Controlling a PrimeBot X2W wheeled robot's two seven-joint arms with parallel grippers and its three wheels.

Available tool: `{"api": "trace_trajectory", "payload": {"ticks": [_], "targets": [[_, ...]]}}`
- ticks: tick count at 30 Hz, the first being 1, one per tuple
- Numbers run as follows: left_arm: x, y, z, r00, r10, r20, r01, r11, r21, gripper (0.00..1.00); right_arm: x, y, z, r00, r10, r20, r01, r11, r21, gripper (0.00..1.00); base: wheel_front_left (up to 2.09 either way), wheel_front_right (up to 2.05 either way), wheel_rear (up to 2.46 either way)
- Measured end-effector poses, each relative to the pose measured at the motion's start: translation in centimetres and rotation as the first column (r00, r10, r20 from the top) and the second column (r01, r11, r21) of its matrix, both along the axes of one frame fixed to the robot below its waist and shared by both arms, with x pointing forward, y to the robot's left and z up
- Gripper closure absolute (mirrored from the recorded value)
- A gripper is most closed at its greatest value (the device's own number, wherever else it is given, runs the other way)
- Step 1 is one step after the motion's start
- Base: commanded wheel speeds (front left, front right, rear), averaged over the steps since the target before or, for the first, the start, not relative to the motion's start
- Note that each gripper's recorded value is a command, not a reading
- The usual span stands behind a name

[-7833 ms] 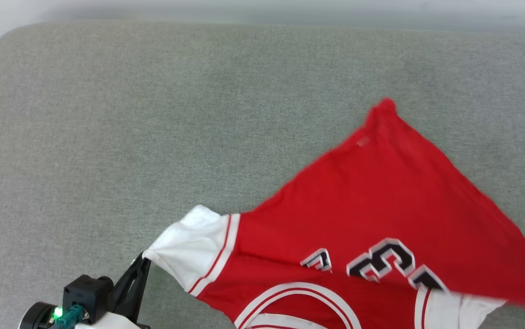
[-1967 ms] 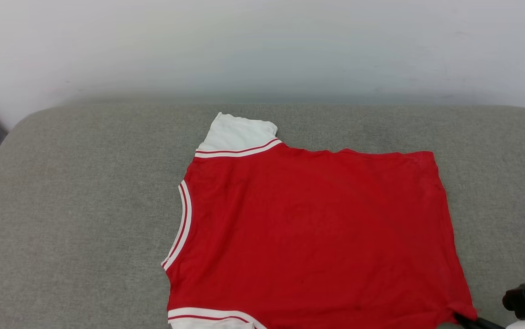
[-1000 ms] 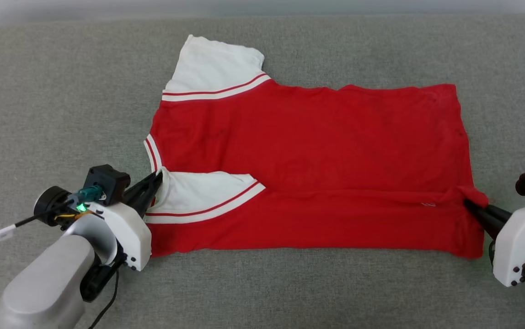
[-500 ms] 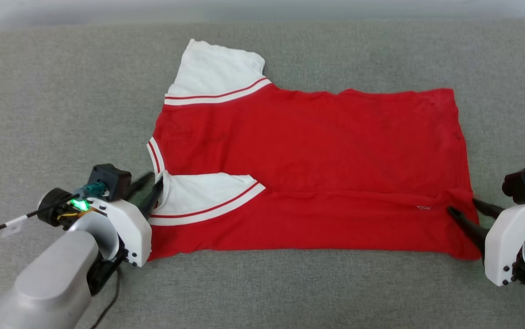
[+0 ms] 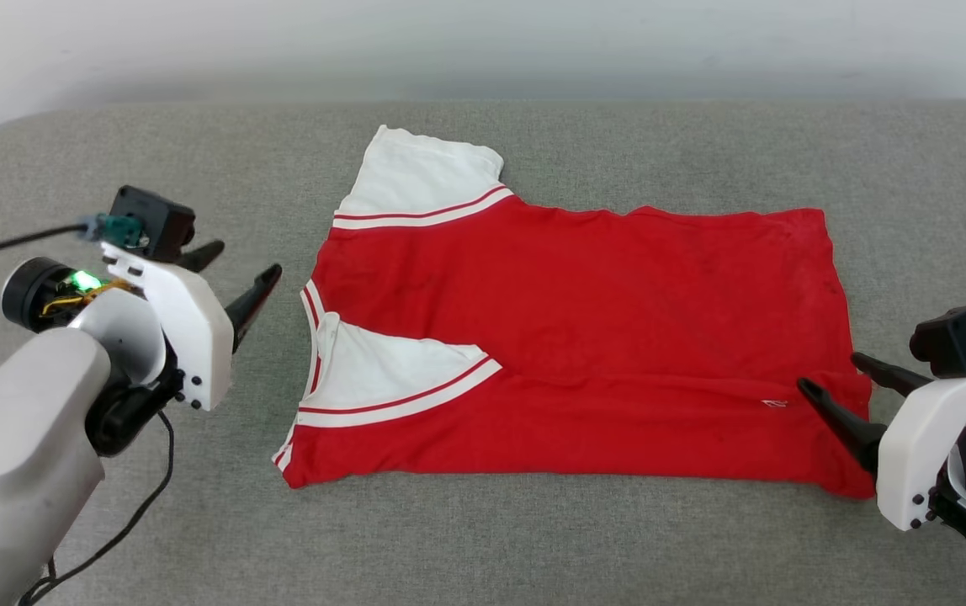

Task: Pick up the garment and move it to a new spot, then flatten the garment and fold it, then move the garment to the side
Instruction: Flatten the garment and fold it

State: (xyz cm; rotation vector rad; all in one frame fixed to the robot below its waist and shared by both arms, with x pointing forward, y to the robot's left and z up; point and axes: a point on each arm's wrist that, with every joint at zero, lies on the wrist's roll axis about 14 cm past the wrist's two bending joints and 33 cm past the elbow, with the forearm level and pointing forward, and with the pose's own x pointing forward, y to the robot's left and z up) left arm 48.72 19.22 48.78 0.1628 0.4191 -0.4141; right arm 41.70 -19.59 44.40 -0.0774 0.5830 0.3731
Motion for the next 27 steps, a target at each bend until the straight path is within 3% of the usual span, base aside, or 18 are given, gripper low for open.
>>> {"api": "trace_trajectory", "payload": {"ticks": [6, 13, 24, 27], "targets": [[-1.4, -1.2, -0.5, 0.969, -0.031, -0.244, 0.028, 0.999, -0.016, 0.00, 0.0, 0.5, 0.4, 1.000, 0.010, 0.010, -0.010, 1.000, 0.006, 0.00, 0.00, 0.00, 0.00], [-5.1, -1.9, -4.2, 0.823, -0.071, -0.563, 0.084, 0.996, -0.002, 0.00, -0.2, 0.8, 0.0, 1.000, 0.013, -0.009, -0.013, 1.000, 0.007, 0.00, 0.00, 0.00, 0.00], [-9.4, -2.1, -10.3, 0.634, -0.065, -0.771, 0.229, 0.968, 0.107, 0.00, 0.2, 0.1, -1.3, 0.999, -0.014, -0.046, 0.014, 1.000, 0.007, 0.00, 0.00, 0.00, 0.00], [-9.5, -1.9, -11.2, 0.615, -0.052, -0.787, 0.244, 0.961, 0.128, 0.00, 0.4, 0.1, -1.5, 0.999, -0.018, -0.050, 0.018, 1.000, 0.009, 0.00, 0.00, 0.00, 0.00]]}}
